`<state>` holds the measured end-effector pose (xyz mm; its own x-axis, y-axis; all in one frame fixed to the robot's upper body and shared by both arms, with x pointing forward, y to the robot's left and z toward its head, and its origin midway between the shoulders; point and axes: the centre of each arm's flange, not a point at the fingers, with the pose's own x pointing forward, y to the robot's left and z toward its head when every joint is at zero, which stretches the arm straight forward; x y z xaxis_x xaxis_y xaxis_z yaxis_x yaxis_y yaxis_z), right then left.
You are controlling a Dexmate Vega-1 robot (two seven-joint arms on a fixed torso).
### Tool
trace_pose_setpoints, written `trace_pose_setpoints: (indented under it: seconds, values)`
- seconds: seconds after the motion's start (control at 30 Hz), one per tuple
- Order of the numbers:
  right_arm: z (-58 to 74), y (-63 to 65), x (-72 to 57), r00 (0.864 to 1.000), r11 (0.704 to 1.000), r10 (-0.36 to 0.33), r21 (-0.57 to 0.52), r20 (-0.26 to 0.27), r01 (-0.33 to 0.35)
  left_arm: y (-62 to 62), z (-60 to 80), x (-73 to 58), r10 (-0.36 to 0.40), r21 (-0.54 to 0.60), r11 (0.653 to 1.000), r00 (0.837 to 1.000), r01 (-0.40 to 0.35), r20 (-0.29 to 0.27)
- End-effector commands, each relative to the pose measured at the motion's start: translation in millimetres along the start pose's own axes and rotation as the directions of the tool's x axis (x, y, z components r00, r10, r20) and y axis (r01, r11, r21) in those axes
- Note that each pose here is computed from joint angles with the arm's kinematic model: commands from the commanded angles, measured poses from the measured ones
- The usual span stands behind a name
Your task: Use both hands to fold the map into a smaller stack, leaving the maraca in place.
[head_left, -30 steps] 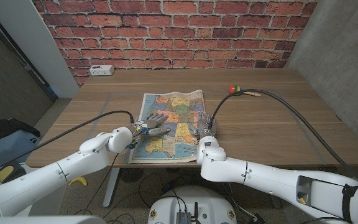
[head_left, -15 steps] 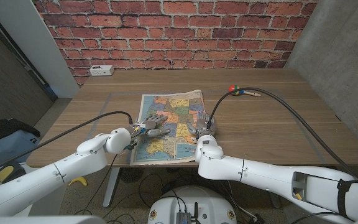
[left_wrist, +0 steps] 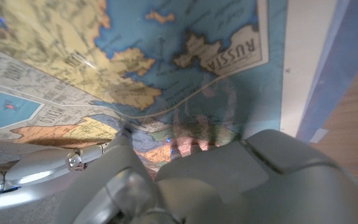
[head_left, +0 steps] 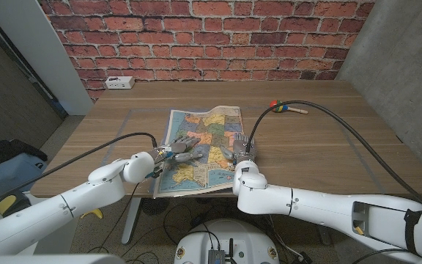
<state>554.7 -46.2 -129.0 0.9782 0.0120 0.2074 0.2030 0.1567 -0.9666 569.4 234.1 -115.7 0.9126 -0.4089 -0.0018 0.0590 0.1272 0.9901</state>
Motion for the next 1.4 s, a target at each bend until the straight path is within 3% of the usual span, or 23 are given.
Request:
trace_pose_setpoints:
  seconds: [0.03, 0.27, 0.53, 0.7, 0.8, 0.93, 1.03, 1.2, 1.4]
  values:
    - [17.0, -76.2, -29.1, 0.934, 0.941, -0.337, 0.025, 0.121, 0.336, 1.5, 0.2, 2.0, 0.006, -0.004, 1.000, 1.000, -0.006, -0.004]
    - [11.5, -85.1, -41.1, 0.921, 0.927, -0.374, 0.036, 0.111, 0.372, -0.5, -0.1, 1.2, 0.000, -0.006, 1.000, 1.000, 0.000, -0.021]
    - [5.3, -80.5, -56.8, 0.879, 0.887, -0.462, 0.036, 0.117, 0.461, 0.4, -0.5, 4.0, -0.007, 0.007, 1.000, 0.997, 0.007, -0.072]
    - [3.0, -77.9, -61.8, 0.873, 0.880, -0.474, 0.039, 0.112, 0.473, 1.2, 0.0, 5.7, -0.004, 0.005, 1.000, 0.997, 0.004, -0.078]
    - [1.9, -76.5, -63.1, 0.877, 0.884, -0.468, 0.036, 0.105, 0.467, 1.6, -0.1, 5.8, -0.001, 0.002, 1.000, 0.997, 0.001, -0.078]
    - [0.9, -74.4, -62.6, 0.901, 0.906, -0.423, 0.016, 0.093, 0.423, 2.1, -0.5, 5.3, 0.005, -0.003, 1.000, 0.997, -0.005, -0.083]
    - [0.1, -70.2, -62.8, 0.910, 0.914, -0.405, 0.005, 0.086, 0.406, 2.1, -1.2, 4.7, 0.006, -0.009, 1.000, 0.995, -0.007, -0.096]
    - [-2.3, -51.8, -67.0, 0.933, 0.936, -0.352, -0.003, 0.071, 0.353, 1.0, -2.4, 4.6, 0.002, -0.019, 1.000, 0.994, -0.004, -0.106]
    - [-6.5, -33.3, -72.8, 0.948, 0.950, -0.313, 0.004, 0.052, 0.313, 1.0, -2.5, 4.8, 0.003, -0.021, 1.000, 0.995, -0.005, -0.103]
